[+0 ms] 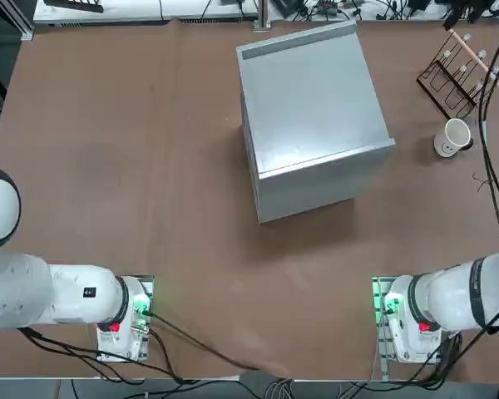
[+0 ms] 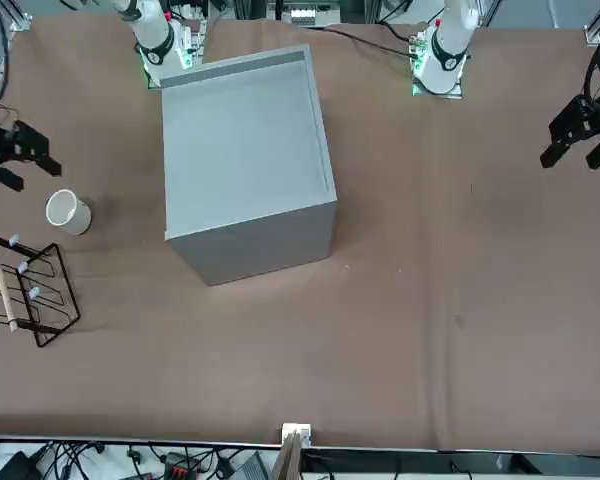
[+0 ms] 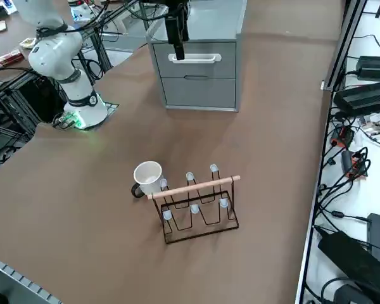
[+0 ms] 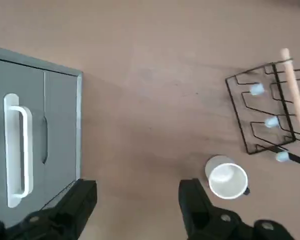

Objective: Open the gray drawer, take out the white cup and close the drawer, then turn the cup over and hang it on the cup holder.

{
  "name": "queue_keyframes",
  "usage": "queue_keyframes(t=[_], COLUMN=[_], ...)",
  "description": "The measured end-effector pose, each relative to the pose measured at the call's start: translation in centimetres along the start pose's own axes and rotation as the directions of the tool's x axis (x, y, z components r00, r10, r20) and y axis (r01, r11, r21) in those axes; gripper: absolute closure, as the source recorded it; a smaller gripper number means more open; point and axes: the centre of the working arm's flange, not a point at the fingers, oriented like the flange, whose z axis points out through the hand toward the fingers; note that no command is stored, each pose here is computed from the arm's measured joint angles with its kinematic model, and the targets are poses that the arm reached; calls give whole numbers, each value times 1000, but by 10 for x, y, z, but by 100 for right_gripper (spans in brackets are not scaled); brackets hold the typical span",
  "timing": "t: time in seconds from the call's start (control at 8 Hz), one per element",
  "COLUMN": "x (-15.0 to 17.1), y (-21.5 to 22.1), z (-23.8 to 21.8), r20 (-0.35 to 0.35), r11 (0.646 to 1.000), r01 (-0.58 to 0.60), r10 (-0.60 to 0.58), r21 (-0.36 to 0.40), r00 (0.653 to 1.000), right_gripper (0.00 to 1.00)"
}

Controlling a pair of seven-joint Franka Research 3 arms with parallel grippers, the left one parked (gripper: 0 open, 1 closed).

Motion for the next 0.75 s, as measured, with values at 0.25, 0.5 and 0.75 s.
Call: queue_keyframes(t=[0.25, 0.5, 0.75], x=[-6, -25, -60], y=[11, 51, 112], z=[-4, -6, -3], r20=[-4, 1, 8], r11=[1000, 999, 989], r01=[-18, 51, 145], r10=[18, -51, -145], r21=[-5, -13, -5], r00=[1000, 999, 989], right_gripper=[0, 0, 0])
